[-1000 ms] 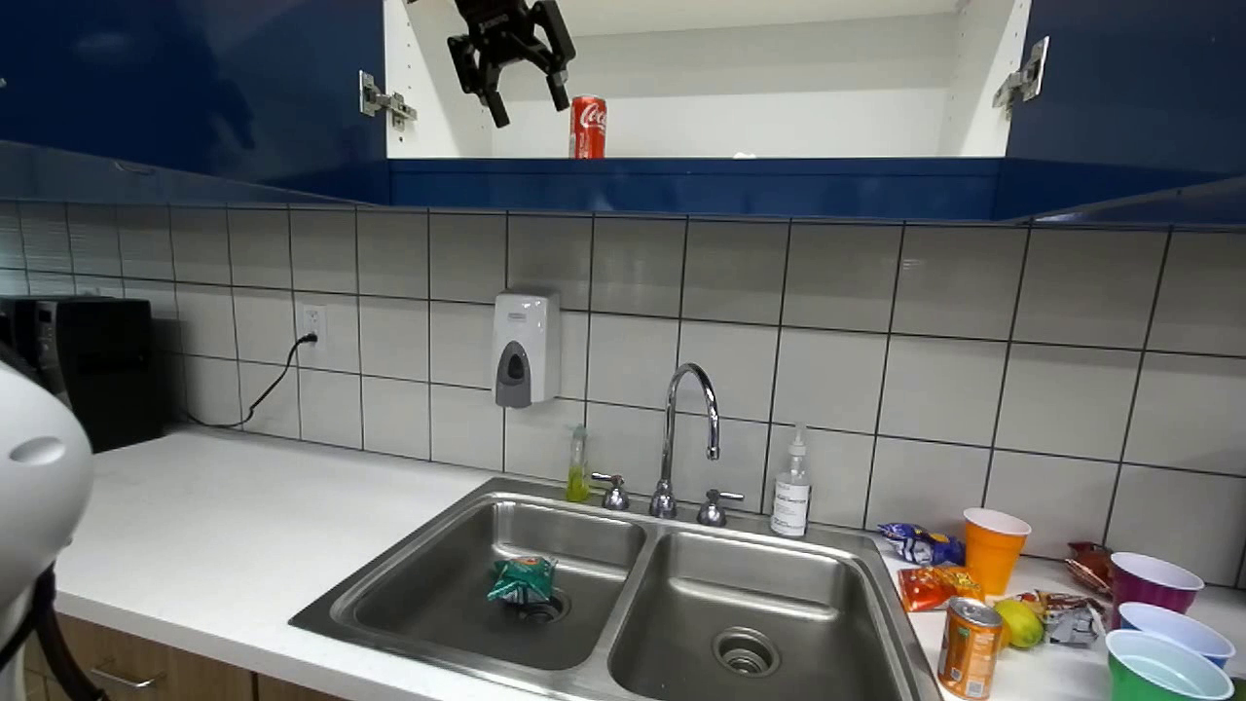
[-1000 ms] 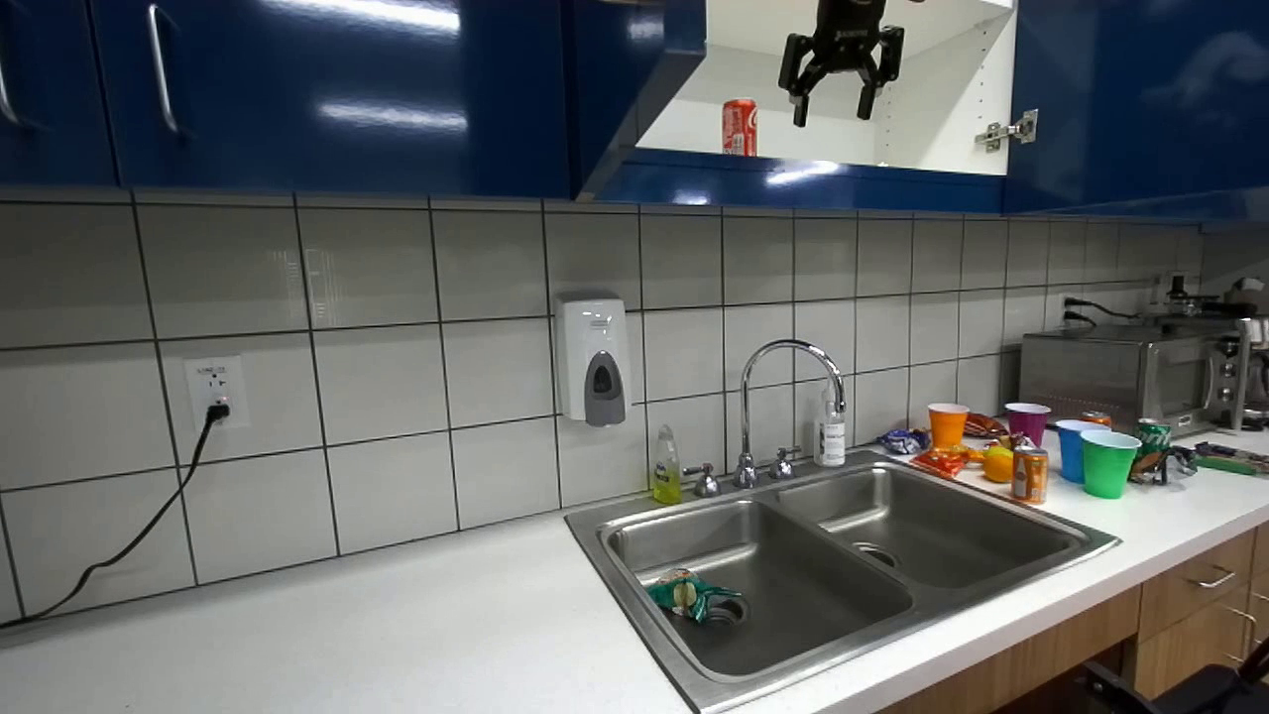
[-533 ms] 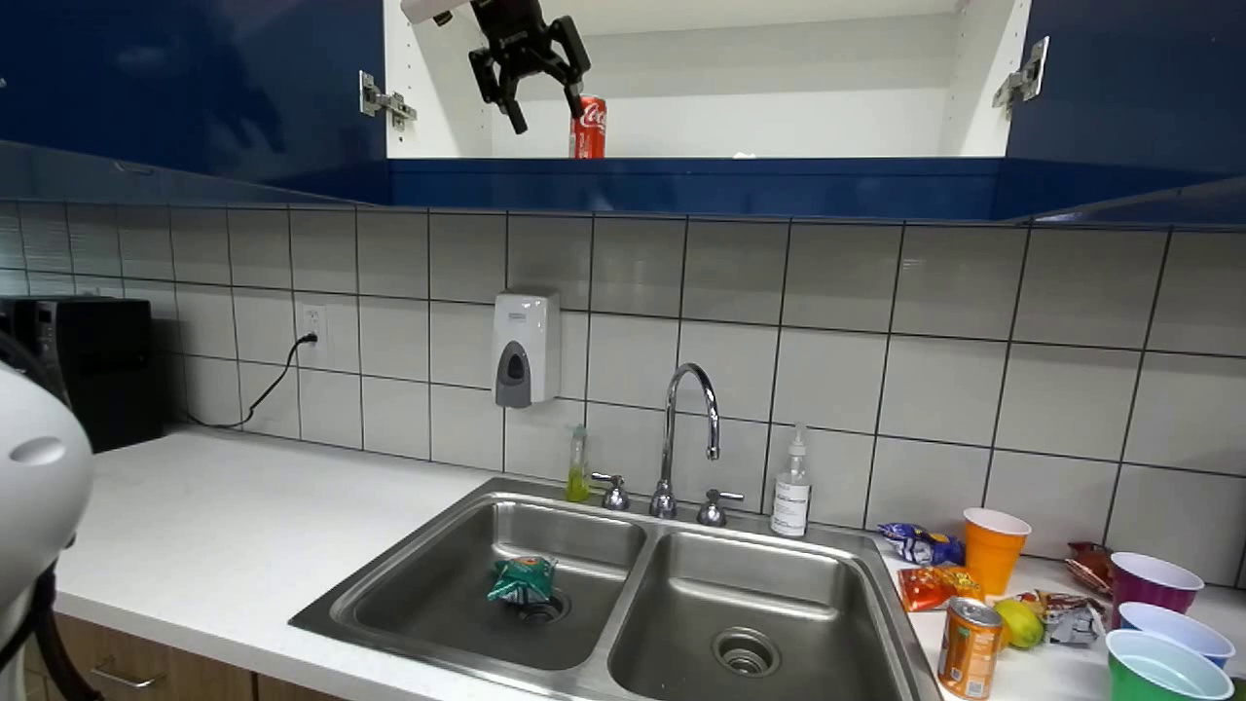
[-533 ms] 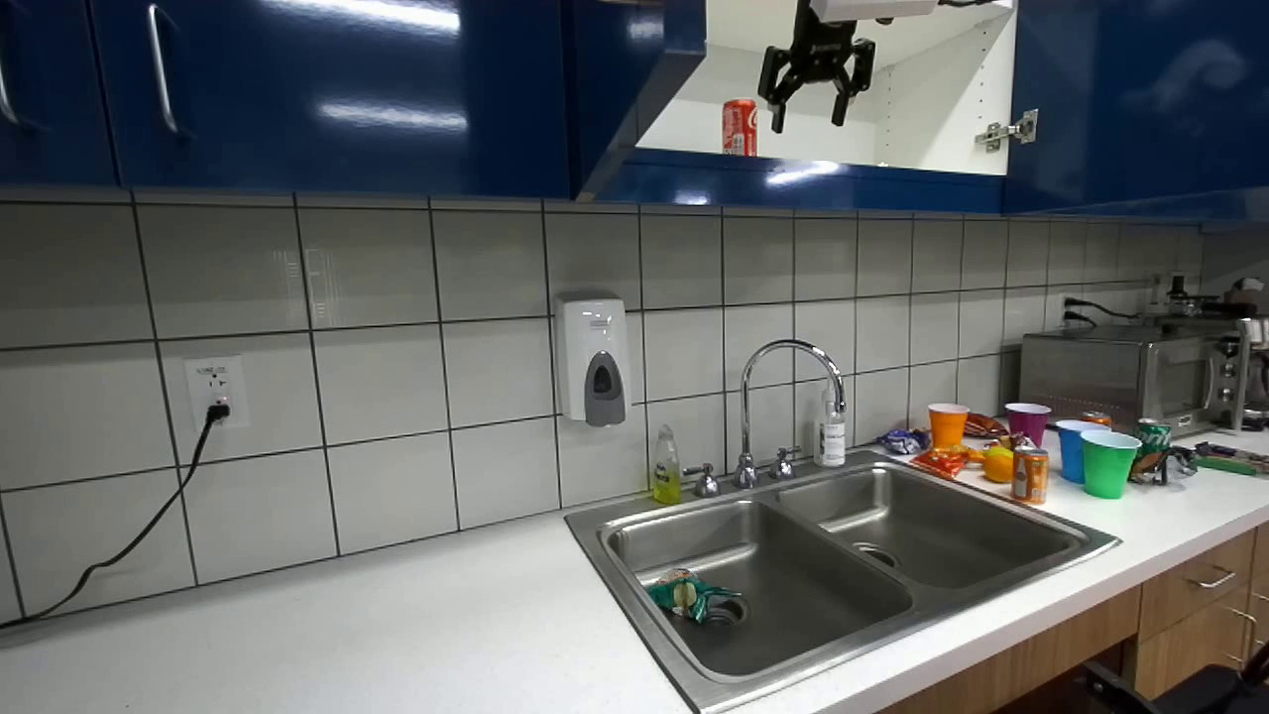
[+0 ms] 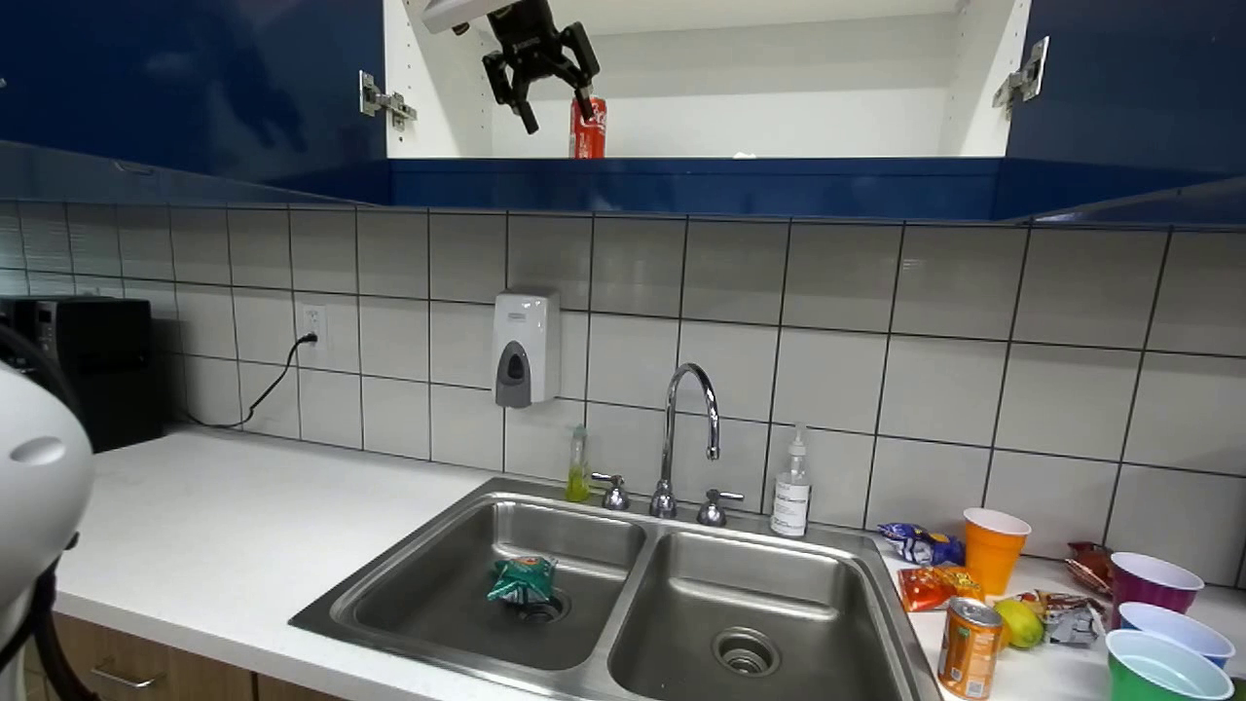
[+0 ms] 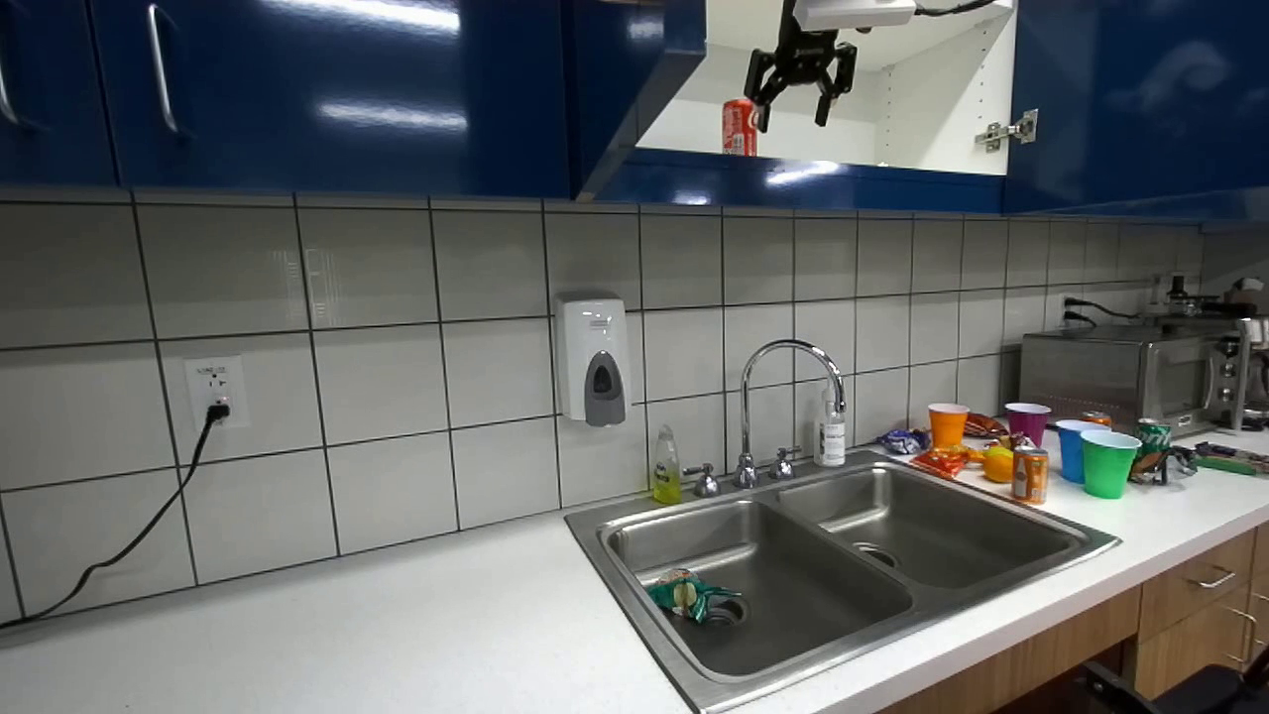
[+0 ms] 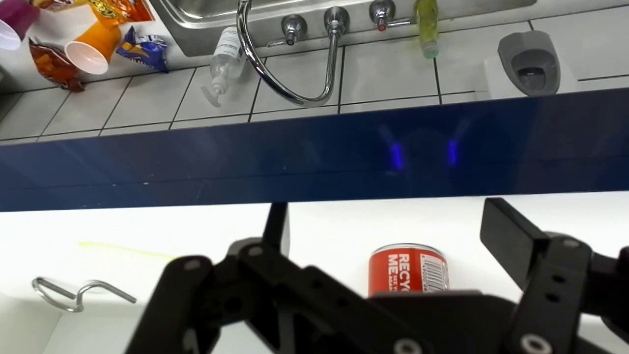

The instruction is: Remove the red can from the upper cabinet and put it in the sink on the left.

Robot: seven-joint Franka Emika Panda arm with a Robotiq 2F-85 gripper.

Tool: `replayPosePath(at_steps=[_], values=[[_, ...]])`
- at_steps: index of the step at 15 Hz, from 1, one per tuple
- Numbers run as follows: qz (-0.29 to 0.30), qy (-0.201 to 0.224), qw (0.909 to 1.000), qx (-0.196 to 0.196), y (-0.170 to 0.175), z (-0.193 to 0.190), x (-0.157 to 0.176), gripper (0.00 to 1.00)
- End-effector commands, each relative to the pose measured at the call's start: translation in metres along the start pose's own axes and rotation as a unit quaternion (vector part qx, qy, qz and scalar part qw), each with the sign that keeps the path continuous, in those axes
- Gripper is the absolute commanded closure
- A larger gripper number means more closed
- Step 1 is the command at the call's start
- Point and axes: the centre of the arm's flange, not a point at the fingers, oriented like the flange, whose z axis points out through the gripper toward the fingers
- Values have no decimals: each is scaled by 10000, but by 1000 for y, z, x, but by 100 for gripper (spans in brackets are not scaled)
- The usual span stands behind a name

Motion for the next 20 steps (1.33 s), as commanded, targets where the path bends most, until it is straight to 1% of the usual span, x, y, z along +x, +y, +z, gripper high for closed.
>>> replayPosePath(at_steps=[1, 8, 20], values=[[-49, 108, 9999, -81, -1, 2, 26, 0], [-44, 187, 9998, -69, -9, 8, 53, 0], [-34, 256, 9997, -36, -17, 20, 82, 0]])
